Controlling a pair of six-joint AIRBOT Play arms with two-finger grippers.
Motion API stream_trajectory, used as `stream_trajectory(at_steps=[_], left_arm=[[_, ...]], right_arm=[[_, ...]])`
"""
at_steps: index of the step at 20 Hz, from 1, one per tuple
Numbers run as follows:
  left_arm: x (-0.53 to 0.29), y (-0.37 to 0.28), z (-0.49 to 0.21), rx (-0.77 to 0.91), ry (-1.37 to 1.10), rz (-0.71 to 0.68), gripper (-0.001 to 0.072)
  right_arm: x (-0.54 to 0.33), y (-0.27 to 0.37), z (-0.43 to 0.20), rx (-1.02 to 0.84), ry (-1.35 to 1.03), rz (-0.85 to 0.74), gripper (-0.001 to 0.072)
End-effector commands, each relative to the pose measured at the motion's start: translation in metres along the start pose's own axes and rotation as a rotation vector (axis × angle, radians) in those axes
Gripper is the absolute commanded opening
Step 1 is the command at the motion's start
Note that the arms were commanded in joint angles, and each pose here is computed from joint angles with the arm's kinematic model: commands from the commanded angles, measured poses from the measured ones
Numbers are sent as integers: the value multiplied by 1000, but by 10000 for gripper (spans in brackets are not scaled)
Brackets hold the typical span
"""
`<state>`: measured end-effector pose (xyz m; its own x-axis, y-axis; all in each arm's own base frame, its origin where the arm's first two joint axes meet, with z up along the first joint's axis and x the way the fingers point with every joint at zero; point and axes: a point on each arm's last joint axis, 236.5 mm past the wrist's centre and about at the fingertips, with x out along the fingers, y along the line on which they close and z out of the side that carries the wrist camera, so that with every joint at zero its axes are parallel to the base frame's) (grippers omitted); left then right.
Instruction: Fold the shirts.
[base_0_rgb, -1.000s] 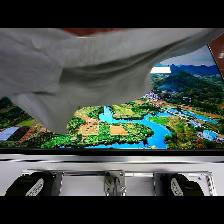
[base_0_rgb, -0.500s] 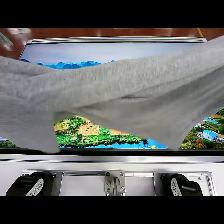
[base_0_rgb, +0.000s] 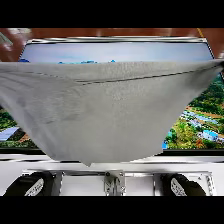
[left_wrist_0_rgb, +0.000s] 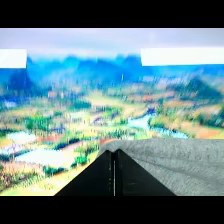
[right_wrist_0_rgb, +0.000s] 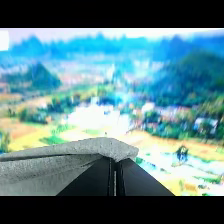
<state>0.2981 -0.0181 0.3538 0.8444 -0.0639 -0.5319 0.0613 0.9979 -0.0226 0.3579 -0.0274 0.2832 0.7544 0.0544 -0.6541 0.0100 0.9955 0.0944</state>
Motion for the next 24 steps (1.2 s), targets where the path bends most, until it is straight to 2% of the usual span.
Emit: stream_trajectory(at_steps=[1,6,10,13,14,15,16,17,19,20,22,23,24], left_arm=[[108,9,-37,-59,168,25,35],[246,10,-87,-157,329,30,35],[311,-20,-158,-283,558,-58,35],[330,-41,-195,-416,688,-100,43],[330,-43,-198,-422,704,-106,153],[327,-42,-198,-423,709,-105,363],[318,-36,-195,-402,727,-110,585],[305,-27,-194,-349,758,-123,629],[265,5,-203,-219,867,-134,622],[242,23,-214,-193,938,-122,622],[208,42,-239,-233,1021,-118,622],[199,44,-256,-282,1031,-122,622],[195,37,-277,-351,1024,-145,622]], right_arm=[[111,-19,-25,88,207,26,53],[251,-16,-9,320,113,159,53],[308,-2,-71,442,318,212,61],[317,14,-107,443,453,237,61],[316,18,-107,444,458,246,73],[314,19,-102,448,447,255,249],[304,21,-95,438,444,278,547],[291,18,-90,386,446,293,595],[249,-9,-92,255,494,259,595],[225,-36,-104,208,554,182,595],[180,-96,-131,169,679,-15,595],[164,-111,-140,200,715,-39,595],[159,-110,-140,262,698,14,595]])
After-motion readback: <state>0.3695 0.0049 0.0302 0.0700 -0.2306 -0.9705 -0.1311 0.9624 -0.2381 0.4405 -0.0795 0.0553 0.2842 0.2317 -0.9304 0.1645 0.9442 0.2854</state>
